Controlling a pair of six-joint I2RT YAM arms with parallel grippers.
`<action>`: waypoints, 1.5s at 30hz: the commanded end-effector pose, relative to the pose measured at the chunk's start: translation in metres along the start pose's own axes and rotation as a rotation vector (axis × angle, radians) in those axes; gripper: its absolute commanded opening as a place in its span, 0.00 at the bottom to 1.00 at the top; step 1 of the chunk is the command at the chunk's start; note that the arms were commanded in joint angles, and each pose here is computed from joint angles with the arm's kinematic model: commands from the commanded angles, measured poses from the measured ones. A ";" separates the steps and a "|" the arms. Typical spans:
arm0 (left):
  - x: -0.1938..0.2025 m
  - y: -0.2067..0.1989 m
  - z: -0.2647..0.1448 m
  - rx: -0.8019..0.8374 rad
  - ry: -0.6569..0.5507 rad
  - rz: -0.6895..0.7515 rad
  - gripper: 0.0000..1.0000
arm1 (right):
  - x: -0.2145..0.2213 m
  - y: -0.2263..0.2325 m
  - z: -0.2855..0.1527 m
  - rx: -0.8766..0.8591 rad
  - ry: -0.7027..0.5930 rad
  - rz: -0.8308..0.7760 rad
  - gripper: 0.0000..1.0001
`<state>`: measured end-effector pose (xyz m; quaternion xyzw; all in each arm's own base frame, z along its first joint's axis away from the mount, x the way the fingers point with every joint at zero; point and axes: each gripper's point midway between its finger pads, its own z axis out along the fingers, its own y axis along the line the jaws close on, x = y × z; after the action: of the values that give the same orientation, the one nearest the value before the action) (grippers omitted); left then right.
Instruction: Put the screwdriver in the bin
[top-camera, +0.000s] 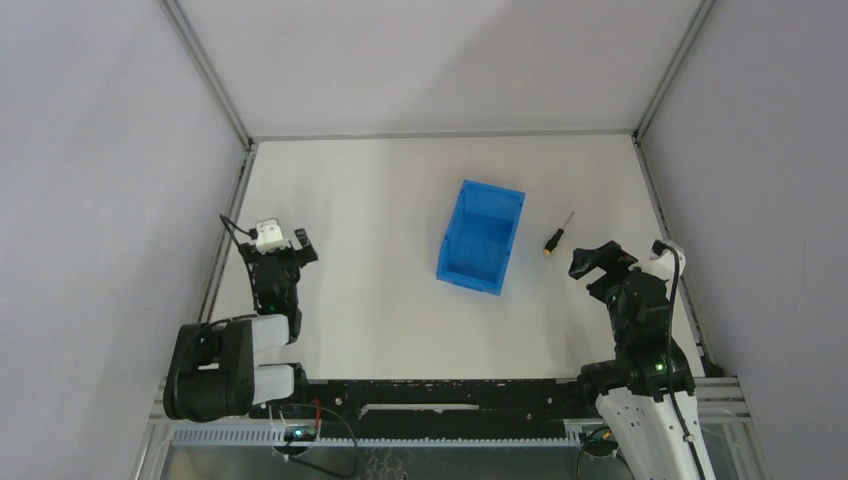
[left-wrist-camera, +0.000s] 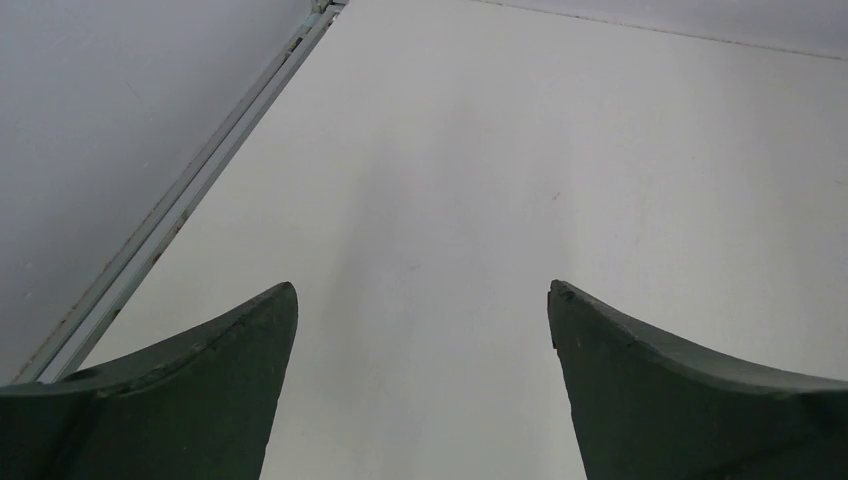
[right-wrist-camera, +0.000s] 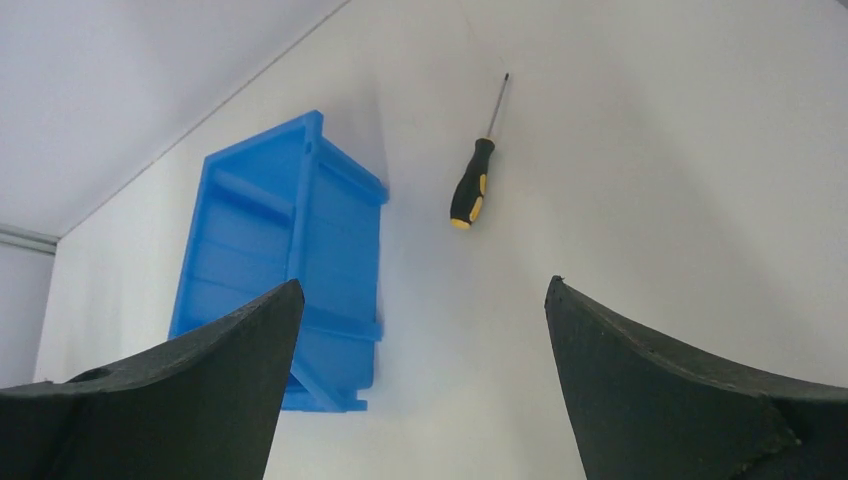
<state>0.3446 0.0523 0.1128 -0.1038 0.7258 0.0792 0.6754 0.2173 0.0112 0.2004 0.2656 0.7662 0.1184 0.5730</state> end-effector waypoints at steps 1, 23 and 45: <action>-0.024 -0.003 0.007 0.005 -0.069 0.005 1.00 | -0.013 0.006 -0.010 -0.019 -0.011 -0.035 1.00; -0.023 -0.003 0.007 0.004 -0.069 0.005 1.00 | 0.039 0.012 0.108 0.359 0.495 -0.332 1.00; -0.023 -0.003 0.007 0.004 -0.068 0.005 1.00 | 0.128 -0.039 0.221 0.423 0.787 -0.250 0.76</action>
<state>0.3446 0.0523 0.1127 -0.1038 0.7259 0.0793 0.6752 0.3821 0.0207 0.0143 0.2130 0.9572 -0.0271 0.1941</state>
